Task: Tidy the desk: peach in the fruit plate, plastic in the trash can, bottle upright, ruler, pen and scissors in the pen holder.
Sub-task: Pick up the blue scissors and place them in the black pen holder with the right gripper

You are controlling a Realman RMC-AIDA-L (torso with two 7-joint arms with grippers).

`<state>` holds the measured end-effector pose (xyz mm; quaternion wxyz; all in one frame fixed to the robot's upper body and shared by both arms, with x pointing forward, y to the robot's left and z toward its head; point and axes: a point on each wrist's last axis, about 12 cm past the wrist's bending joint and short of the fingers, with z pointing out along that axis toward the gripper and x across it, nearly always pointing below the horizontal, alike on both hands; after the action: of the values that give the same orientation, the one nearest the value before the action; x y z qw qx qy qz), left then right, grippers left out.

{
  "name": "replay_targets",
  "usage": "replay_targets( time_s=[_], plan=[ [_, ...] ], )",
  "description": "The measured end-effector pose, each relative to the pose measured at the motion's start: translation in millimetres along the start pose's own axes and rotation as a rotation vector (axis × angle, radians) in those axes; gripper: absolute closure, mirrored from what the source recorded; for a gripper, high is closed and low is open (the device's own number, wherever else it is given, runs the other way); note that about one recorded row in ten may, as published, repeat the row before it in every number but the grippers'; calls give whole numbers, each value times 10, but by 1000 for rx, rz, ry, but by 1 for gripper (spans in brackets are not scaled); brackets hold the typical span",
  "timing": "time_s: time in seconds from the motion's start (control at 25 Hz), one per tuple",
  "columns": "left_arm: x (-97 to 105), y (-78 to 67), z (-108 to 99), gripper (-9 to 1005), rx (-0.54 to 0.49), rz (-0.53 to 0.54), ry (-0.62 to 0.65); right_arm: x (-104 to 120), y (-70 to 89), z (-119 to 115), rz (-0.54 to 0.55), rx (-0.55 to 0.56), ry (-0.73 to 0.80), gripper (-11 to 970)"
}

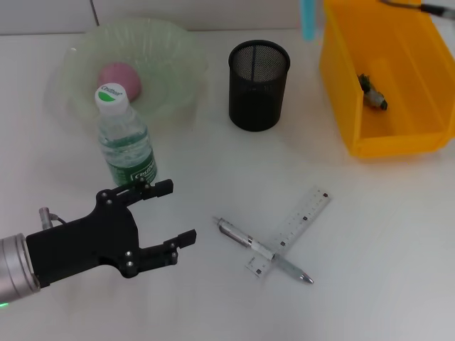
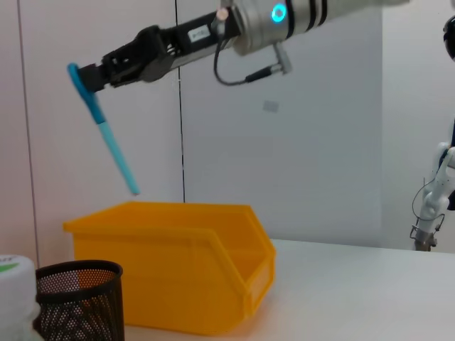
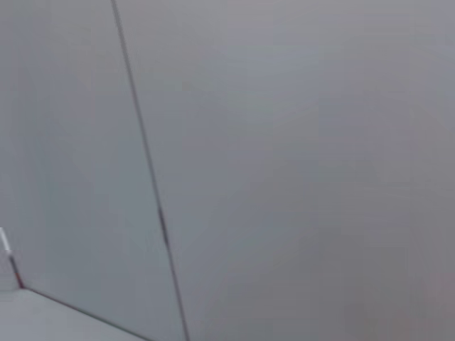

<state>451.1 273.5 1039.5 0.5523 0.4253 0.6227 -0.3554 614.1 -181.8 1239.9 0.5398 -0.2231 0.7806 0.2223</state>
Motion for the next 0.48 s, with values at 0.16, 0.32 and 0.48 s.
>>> replay_targets(
  time_s=[0.16,0.32,0.48],
  plan=[
    [-1,-6,1,197,6,-1,-1,233,9,227,-53,-43,-73,849],
    [-1,-14,5,197,10,-6,-8,411,9,328,-54,-95,-142,849],
    [-2,-15,8,197,11,-6,-9,518,-27,391,-51,-115,-190,848]
  ],
)
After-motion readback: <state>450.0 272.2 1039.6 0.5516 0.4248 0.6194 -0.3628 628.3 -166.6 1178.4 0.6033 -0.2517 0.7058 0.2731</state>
